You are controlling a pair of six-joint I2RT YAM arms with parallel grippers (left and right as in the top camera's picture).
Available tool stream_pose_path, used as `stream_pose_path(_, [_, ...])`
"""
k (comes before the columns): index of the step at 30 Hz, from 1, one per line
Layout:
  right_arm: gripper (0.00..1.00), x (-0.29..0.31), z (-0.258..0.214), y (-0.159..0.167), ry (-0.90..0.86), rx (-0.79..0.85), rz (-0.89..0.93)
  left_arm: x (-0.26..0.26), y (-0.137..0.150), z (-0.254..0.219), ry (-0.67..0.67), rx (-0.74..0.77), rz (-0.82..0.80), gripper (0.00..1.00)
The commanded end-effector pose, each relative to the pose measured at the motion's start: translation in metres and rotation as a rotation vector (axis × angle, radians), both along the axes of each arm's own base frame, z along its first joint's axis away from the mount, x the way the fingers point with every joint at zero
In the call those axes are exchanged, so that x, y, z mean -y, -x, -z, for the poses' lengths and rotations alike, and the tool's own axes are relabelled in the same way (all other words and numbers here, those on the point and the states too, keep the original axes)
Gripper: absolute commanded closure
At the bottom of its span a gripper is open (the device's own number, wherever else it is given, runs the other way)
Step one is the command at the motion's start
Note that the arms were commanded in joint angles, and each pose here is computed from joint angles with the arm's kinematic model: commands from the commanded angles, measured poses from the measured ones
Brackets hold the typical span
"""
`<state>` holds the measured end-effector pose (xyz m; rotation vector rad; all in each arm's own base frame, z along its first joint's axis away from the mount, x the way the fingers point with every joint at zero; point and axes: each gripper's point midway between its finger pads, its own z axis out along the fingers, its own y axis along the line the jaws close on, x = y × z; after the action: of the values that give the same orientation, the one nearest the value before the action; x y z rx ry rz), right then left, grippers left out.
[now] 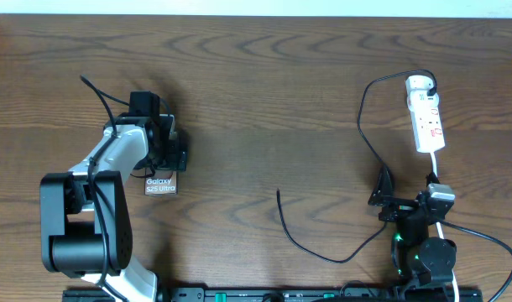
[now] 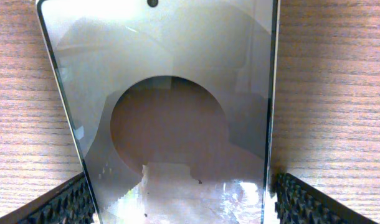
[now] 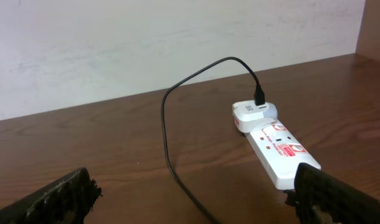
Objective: Plug charger to phone and switch on socket
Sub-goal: 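Close the left gripper on the phone's bottom edge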
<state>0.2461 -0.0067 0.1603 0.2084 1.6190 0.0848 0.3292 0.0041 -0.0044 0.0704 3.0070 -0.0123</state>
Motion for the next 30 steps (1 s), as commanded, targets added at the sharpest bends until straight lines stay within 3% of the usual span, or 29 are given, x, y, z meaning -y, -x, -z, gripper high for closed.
stream_pose_path(1, [0.01,0.0016,0.0002,0.0003,0.014,0.000,0.005,0.0046,0.0191,0.0201,0.024,-0.069,0.016,0.12])
stream_pose_path(16, [0.01,0.0016,0.0003,0.0003,0.014,-0.001,0.005,-0.0017,0.0201,0.0207,-0.013,-0.073,0.012,0.12])
stream_pose_path(18, [0.01,0.0016,0.0003,0.0003,0.014,-0.001,0.005,-0.0017,0.0202,0.0208,-0.013,-0.073,0.012,0.01])
stream_pose_path(26, [0.01,0.0016,0.0003,0.0003,0.014,-0.001,0.005,-0.0017,0.0211,0.0222,-0.013,-0.078,0.012,0.01])
stream_pose_path(30, [0.01,0.0016,0.0003,0.0003,0.014,-0.001,0.005,-0.0018,0.0211,0.0222,-0.013,-0.078,0.012,0.11])
